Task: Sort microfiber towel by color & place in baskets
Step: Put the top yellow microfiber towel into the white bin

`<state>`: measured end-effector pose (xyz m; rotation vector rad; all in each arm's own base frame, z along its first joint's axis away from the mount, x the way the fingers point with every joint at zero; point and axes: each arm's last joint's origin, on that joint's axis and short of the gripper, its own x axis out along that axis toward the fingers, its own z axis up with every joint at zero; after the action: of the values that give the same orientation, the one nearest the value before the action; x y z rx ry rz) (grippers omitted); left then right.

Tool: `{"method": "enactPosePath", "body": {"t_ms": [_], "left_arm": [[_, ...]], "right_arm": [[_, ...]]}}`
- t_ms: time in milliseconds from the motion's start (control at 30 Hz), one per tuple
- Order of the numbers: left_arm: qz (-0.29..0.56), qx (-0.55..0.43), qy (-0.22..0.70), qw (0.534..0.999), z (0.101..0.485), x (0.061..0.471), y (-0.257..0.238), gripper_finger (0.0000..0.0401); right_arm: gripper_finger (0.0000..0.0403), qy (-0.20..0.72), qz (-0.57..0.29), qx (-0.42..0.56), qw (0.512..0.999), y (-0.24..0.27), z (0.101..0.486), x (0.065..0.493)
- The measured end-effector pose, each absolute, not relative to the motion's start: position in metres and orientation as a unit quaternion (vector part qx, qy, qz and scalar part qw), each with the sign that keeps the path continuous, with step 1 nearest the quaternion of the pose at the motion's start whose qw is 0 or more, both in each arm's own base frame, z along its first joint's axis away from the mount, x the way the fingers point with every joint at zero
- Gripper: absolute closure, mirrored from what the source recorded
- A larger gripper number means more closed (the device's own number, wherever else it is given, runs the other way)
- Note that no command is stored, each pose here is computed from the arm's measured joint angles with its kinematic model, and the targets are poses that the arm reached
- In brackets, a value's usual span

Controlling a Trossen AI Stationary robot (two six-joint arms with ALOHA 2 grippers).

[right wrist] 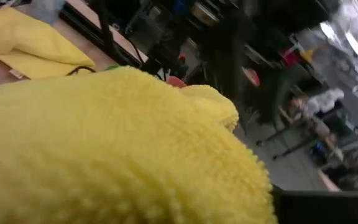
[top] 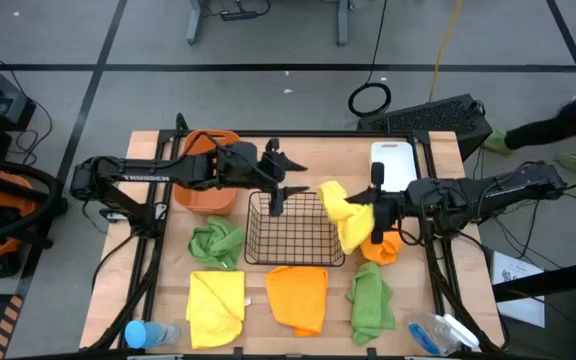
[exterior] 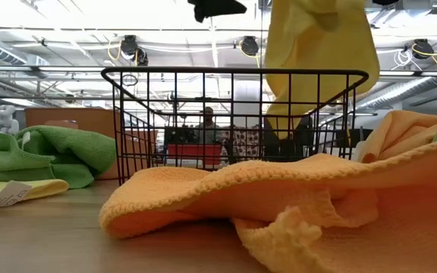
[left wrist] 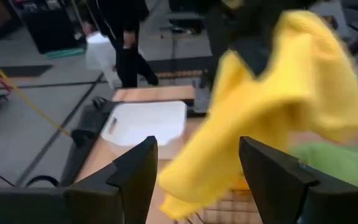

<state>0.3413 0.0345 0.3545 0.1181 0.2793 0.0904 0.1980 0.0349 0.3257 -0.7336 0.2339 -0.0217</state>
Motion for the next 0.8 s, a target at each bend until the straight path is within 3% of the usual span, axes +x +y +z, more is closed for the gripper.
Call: {"method": "enactPosePath", "body": {"t_ms": [133, 333, 567, 700, 800], "left_arm": [[0.039, 0.044, 0.119, 0.991, 0.354, 0.344, 0.055, 0.017], [-0.142, -0.021, 0.094, 0.985, 0.339, 0.363, 0.054, 0.017], [-0.148, -0.031, 0.113, 0.982, 0.32, 0.379, 0.042, 0.0164], [-0.146, -0.032, 0.113, 0.982, 0.313, 0.387, 0.029, 0.013], [-0.097, -0.023, 0.114, 0.988, 0.309, 0.392, 0.019, 0.0093]], "right_arm": [[0.0403, 0.095, 0.0, -0.361, 0.928, 0.041, 0.329, 0.197], [0.0403, 0.109, -0.034, -0.382, 0.917, 0.044, 0.328, 0.195], [0.0402, 0.122, -0.047, -0.4, 0.907, 0.046, 0.327, 0.194], [0.0402, 0.122, -0.044, -0.401, 0.907, 0.047, 0.327, 0.194], [0.0402, 0.121, -0.043, -0.4, 0.907, 0.047, 0.327, 0.194]]}}
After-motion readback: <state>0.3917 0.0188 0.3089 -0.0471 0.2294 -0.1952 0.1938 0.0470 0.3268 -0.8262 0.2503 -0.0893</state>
